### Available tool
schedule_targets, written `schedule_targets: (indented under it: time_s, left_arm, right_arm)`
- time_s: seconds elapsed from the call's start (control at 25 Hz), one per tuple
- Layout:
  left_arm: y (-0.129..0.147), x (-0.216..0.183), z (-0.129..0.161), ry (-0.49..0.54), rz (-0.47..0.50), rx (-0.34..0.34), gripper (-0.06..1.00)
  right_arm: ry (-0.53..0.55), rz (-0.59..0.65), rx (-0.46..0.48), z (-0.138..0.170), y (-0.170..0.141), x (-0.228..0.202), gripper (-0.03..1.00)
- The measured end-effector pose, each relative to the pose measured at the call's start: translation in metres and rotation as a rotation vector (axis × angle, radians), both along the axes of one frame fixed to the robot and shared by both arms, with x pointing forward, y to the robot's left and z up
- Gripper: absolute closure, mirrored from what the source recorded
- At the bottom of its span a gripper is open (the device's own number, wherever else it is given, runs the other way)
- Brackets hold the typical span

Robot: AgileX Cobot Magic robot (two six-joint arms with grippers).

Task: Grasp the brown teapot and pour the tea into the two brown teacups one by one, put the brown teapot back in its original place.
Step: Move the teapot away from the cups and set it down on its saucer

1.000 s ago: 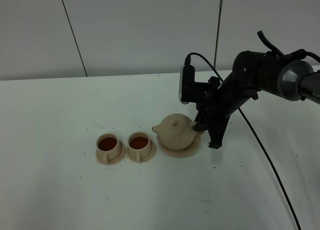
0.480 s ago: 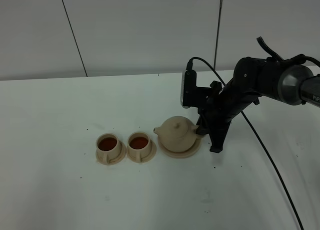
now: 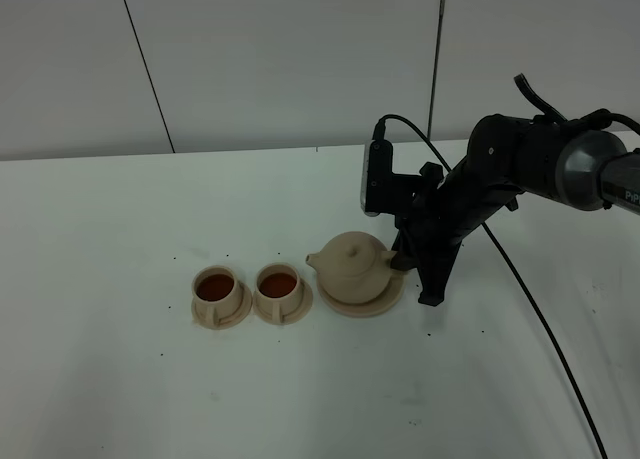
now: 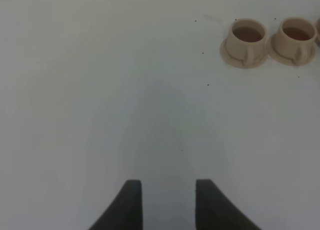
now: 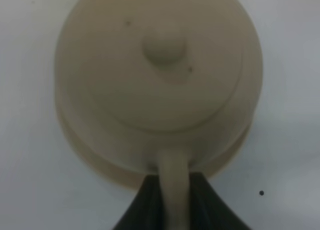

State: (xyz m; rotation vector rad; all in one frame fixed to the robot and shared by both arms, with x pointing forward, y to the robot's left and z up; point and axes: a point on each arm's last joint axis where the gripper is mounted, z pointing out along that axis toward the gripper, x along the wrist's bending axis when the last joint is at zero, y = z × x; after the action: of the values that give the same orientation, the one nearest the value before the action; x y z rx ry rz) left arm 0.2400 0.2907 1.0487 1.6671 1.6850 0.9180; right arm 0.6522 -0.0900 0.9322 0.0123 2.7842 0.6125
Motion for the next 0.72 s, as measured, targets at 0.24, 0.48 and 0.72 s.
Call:
schedule_targets:
  time_s: [0.24, 0.48, 0.72]
  left_arm:
    - [0.0, 0.0, 0.0, 0.0, 0.0, 0.0, 0.62]
    - [0.0, 0.0, 0.0, 0.0, 0.0, 0.0, 0.62]
    - [0.0, 0.0, 0.0, 0.0, 0.0, 0.0, 0.62]
  right_arm:
    - [0.0, 0.001, 0.001, 0.0, 0.0001, 0.0, 0.87]
    - [-0.007, -0.004, 0.005, 0.0004, 0.0003, 0.0007, 0.82]
    - [-0.012, -0.006, 0.007, 0.0006, 0.0004, 0.0012, 0.72]
